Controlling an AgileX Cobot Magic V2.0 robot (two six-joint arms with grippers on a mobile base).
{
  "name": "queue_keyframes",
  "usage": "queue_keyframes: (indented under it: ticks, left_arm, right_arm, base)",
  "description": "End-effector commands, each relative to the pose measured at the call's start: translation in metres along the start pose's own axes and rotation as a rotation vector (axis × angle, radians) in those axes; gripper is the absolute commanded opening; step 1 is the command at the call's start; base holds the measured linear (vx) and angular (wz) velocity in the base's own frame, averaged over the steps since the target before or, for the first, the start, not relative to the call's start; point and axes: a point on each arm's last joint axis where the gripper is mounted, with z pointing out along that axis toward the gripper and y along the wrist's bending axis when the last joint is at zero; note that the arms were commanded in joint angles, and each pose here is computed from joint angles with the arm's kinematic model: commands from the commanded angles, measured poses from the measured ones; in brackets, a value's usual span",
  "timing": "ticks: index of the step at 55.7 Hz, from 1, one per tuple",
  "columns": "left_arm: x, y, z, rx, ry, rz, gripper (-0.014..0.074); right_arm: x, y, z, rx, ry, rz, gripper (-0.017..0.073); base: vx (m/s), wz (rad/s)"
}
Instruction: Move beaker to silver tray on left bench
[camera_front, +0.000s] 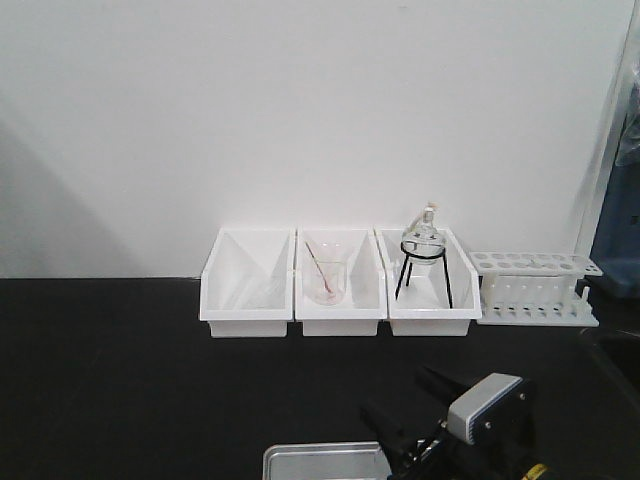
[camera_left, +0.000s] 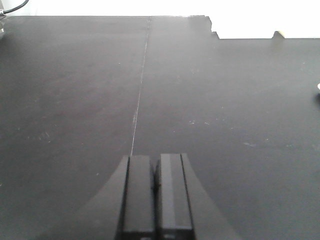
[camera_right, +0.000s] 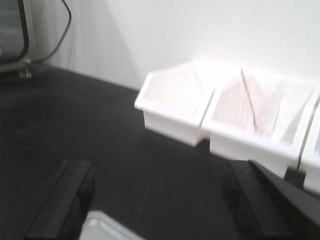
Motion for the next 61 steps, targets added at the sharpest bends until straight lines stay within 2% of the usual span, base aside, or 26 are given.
queue_keyframes:
  ticks: [1,5,12,16,26,33,43,61]
  left_arm:
    - [0.001,-0.001,0.002,0.008,-0.066,-0.011,0.0001]
    - [0.001,-0.001,0.002,0.008,-0.066,-0.011,0.0001]
    - [0.001,-0.001,0.002,0.008,-0.066,-0.011,0.0001]
    - [0.001,-0.001,0.002,0.008,-0.066,-0.011,0.0001]
    - [0.001,-0.001,0.002,0.008,-0.066,-0.011,0.0001]
    - [0.001,-0.001,0.002,0.008,-0.066,-0.011,0.0001]
    - [0.001,-0.001,0.002,0.008,-0.066,-0.011,0.0001]
    - [0.001,-0.001,0.002,0.008,-0.066,-0.011,0.0001]
  right_arm:
    - [-0.050,0.000,-0.007,0.002,-0.196,-0.025,0.0464]
    - [-0.069,0.001,-0.015,0.012,-0.179,0.004,0.0305]
    - [-0.104,0.002,-0.041,0.077,-0.083,0.127,-0.0018]
    - [-0.122,0.003,-0.063,0.148,-0.010,0.177,-0.0015]
    - [-0.145,0.006,-0.113,0.298,0.133,0.128,-0.0010]
    - [-0.154,0.008,-0.135,0.351,0.151,0.119,-0.0010]
    - [-0.163,0.011,-0.151,0.374,0.124,0.118,-0.0010]
    - [-0.163,0.012,-0.153,0.380,0.128,0.126,-0.0010]
  base:
    - [0.00,0.00]
    - [0.00,0.00]
    - [0.00,0.00]
    - [0.00,0.00]
    - [0.00,0.00]
    - [0.00,0.00]
    - [0.00,0.00]
    - [0.00,0.00]
